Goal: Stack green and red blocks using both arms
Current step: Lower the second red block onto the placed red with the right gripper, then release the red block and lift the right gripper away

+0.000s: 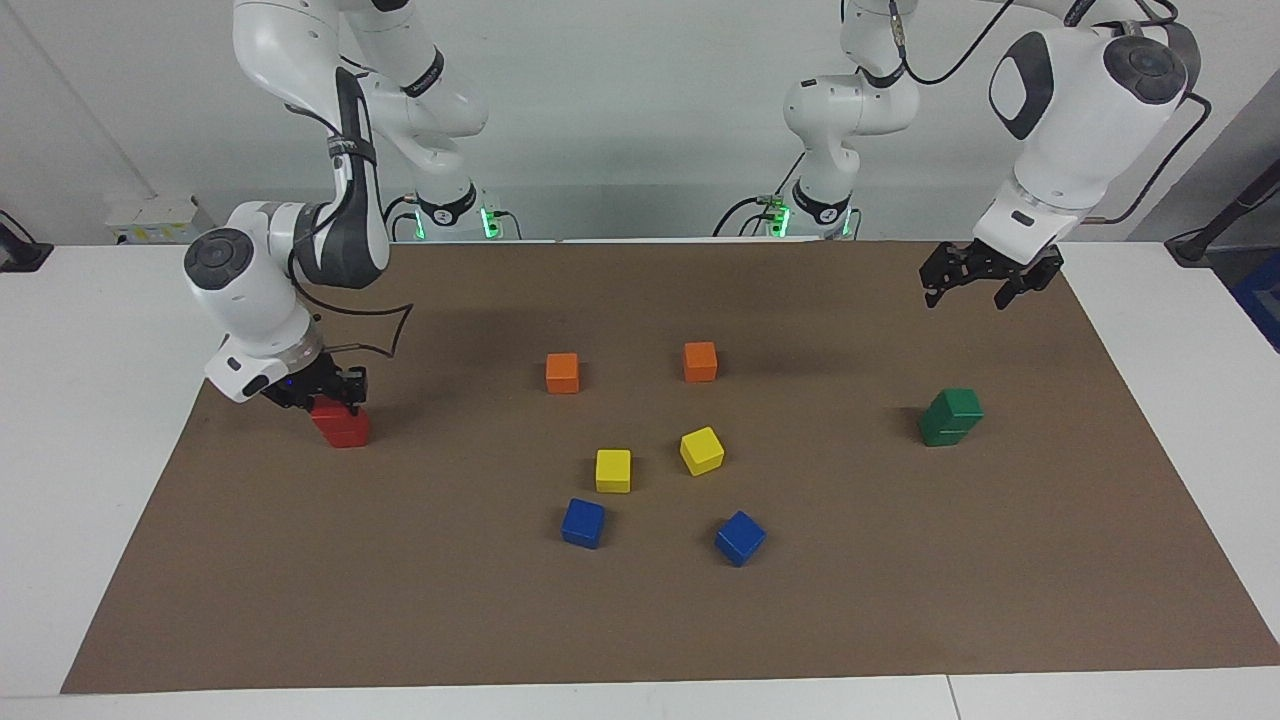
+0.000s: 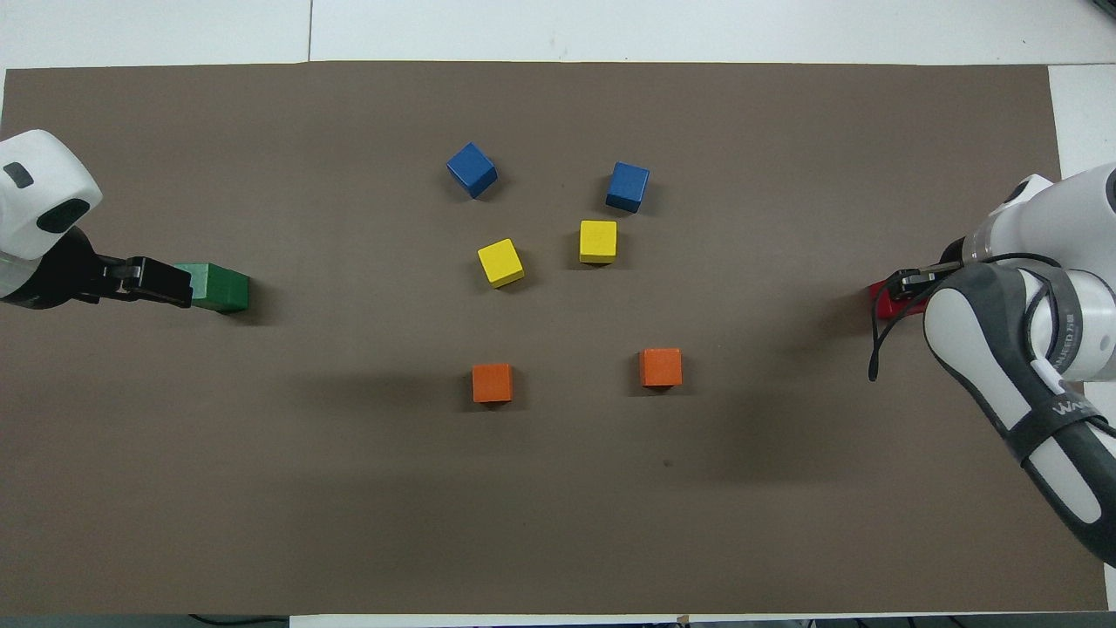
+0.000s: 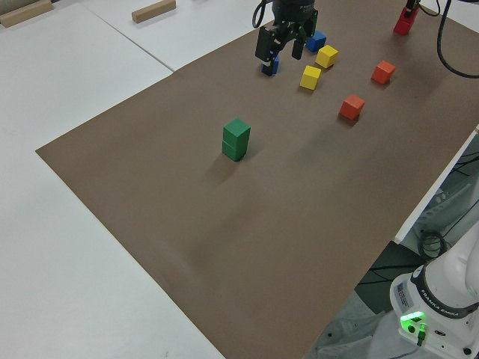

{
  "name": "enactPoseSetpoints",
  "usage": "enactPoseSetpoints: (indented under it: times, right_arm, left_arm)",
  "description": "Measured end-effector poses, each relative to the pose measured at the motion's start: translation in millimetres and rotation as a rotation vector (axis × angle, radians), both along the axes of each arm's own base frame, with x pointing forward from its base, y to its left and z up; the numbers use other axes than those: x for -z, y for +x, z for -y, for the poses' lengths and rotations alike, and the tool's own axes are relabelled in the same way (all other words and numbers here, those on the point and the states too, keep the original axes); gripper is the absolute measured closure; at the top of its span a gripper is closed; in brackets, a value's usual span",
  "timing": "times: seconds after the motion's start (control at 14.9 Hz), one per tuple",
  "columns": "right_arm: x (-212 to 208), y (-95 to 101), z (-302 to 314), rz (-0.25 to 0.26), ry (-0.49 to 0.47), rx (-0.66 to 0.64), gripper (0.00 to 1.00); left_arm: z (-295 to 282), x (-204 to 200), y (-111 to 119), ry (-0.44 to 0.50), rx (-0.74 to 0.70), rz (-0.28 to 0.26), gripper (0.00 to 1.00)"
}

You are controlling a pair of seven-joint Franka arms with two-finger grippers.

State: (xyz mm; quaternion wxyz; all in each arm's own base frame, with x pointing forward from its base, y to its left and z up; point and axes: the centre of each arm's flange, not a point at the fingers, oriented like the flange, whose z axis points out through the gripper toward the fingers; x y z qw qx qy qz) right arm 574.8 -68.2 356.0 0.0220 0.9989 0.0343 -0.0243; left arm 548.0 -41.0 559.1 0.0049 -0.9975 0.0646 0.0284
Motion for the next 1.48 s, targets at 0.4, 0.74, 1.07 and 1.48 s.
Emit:
enactPoseSetpoints:
  times: [0.4, 0.74, 1.07, 1.48]
  right_arm:
    - [-0.6, -0.3, 1.8, 0.003, 0.011, 0.021, 0.45]
    - [-0.8, -0.2, 1.7, 0.005, 0.011, 0.048, 0.45]
    - [-0.9, 0.0, 1.7, 0.006, 0.011, 0.048, 0.45]
    - [-1.2, 0.2, 1.7, 0.009, 0.011, 0.048, 0.45]
  left_arm:
    - [1.3, 1.6, -2.2, -0.013, -0.002, -0.020, 0.00]
    - [12.4, 0.6, -3.0, -0.014, 0.018, -0.019, 0.00]
    - [26.8, -1.9, -4.1, -0.014, 0.044, -0.014, 0.00]
    - [20.0, -4.6, 0.4, -0.017, 0.031, 0.019, 0.00]
